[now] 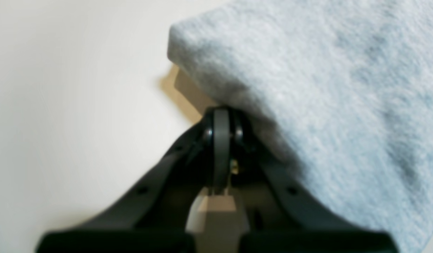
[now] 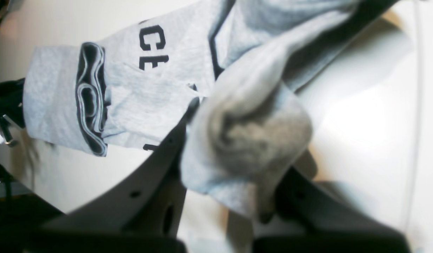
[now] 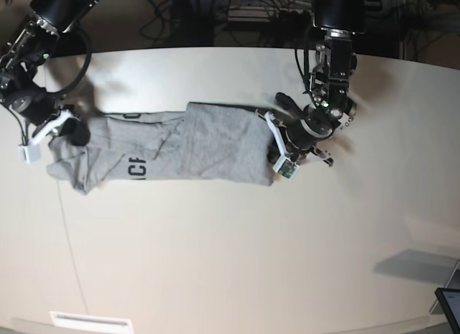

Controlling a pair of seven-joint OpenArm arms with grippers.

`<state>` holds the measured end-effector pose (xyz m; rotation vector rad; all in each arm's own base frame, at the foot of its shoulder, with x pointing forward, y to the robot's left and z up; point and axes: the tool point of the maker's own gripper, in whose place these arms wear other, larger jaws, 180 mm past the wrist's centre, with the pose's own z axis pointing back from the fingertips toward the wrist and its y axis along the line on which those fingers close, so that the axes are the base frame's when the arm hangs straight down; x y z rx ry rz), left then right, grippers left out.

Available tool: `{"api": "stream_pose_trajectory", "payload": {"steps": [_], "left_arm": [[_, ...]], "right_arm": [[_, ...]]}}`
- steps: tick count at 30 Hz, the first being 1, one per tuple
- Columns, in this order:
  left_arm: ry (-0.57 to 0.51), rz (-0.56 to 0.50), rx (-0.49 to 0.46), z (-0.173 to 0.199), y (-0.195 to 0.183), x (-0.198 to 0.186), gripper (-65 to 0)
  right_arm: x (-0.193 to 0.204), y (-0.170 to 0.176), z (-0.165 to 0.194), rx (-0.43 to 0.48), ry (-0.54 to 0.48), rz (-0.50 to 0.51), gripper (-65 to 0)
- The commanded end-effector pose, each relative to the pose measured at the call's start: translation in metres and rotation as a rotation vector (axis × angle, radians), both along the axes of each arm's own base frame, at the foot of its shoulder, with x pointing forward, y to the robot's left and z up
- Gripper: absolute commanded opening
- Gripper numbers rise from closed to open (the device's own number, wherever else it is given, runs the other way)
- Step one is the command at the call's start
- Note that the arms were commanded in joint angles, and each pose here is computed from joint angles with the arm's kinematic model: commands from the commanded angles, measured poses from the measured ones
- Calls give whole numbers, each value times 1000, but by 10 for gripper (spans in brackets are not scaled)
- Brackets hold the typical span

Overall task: Fold the T-shirt properly
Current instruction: 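Fold the doubled strip again toward the right gripper with the left gripper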

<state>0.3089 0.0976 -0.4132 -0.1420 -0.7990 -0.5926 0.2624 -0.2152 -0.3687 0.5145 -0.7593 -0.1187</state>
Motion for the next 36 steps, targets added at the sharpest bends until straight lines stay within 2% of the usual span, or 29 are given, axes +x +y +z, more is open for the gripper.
{"api": "stream_pose_trajectory", "payload": {"steps": [1,13,20,27,36], "left_arm": [[68,-11,68,-14,7,-9,-650],[90,-86,-10,-20,-63,-18,-650],[89,-122,-45,-17,-102,-14,-650],[125,-141,-95,-22,-132,-19,-650],[163,-146,-159,-24,-162,-25,-650]], "right_arm": [[10,-8,20,-20,-67,-12,-650],[9,-8,52,-103,-129,-8,-650],[3,-5,59,-146,-120,21,-650],[-1,-3,55,-140,-110,22,-650],[-4,16,51,-69,-112,29,-650]]}}
